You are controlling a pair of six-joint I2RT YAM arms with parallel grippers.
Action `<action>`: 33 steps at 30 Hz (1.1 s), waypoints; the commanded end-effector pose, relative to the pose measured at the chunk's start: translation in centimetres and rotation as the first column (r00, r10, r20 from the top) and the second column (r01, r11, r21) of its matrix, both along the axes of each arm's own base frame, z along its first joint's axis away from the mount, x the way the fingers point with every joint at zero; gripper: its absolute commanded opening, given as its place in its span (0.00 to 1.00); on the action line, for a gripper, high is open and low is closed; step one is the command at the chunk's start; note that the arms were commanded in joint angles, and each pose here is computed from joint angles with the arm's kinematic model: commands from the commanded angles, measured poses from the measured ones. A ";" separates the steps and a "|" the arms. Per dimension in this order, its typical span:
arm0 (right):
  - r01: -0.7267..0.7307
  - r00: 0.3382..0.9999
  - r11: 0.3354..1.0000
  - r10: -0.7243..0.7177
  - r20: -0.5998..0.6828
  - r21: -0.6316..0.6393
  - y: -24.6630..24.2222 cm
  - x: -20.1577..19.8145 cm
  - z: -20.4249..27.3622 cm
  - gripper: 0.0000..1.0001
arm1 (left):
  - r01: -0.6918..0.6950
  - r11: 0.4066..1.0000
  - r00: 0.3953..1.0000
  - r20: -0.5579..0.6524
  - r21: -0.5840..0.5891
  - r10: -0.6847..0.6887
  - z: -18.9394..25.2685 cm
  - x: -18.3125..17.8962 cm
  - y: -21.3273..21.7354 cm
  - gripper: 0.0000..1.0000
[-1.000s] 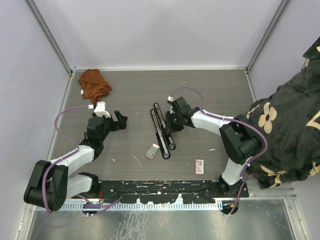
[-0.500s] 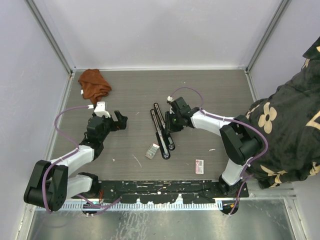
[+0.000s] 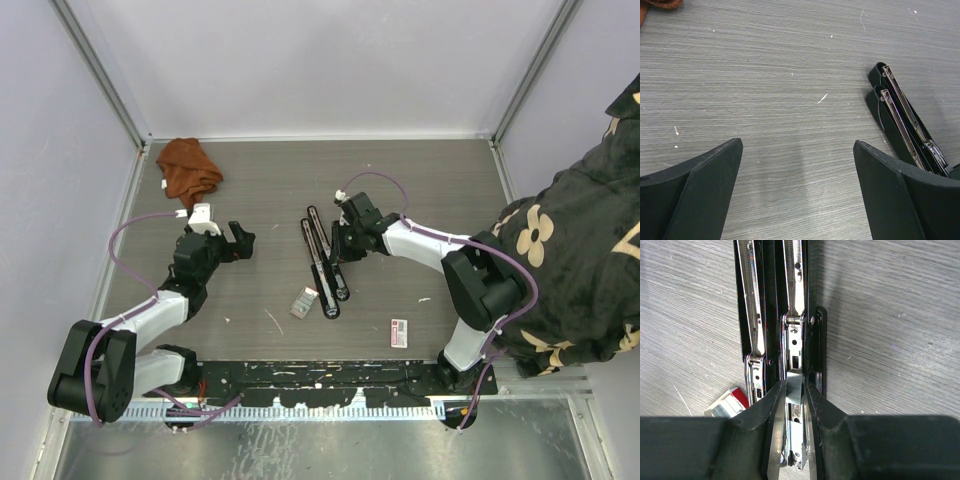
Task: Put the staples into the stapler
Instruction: Pick up the stapler.
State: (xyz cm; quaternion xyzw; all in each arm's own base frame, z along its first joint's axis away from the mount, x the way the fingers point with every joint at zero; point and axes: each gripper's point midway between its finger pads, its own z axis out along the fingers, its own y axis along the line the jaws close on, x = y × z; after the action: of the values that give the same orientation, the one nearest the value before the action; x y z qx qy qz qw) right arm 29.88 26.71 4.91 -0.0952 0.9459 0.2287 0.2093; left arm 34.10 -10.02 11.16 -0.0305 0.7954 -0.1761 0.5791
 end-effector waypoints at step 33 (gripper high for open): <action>0.037 0.996 0.998 -0.033 0.083 -0.041 0.0 -0.8 2.6 0.22 | 0.003 1.000 0.998 0.058 -0.015 -0.002 1.9 0.6 -0.1 0.95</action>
State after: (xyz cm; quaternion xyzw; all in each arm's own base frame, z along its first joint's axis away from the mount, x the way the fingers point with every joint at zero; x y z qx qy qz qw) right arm 28.71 26.89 6.13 -0.0988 0.9471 0.2055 0.2258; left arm 34.10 -10.02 11.18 -0.0306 0.7953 -0.1763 0.5792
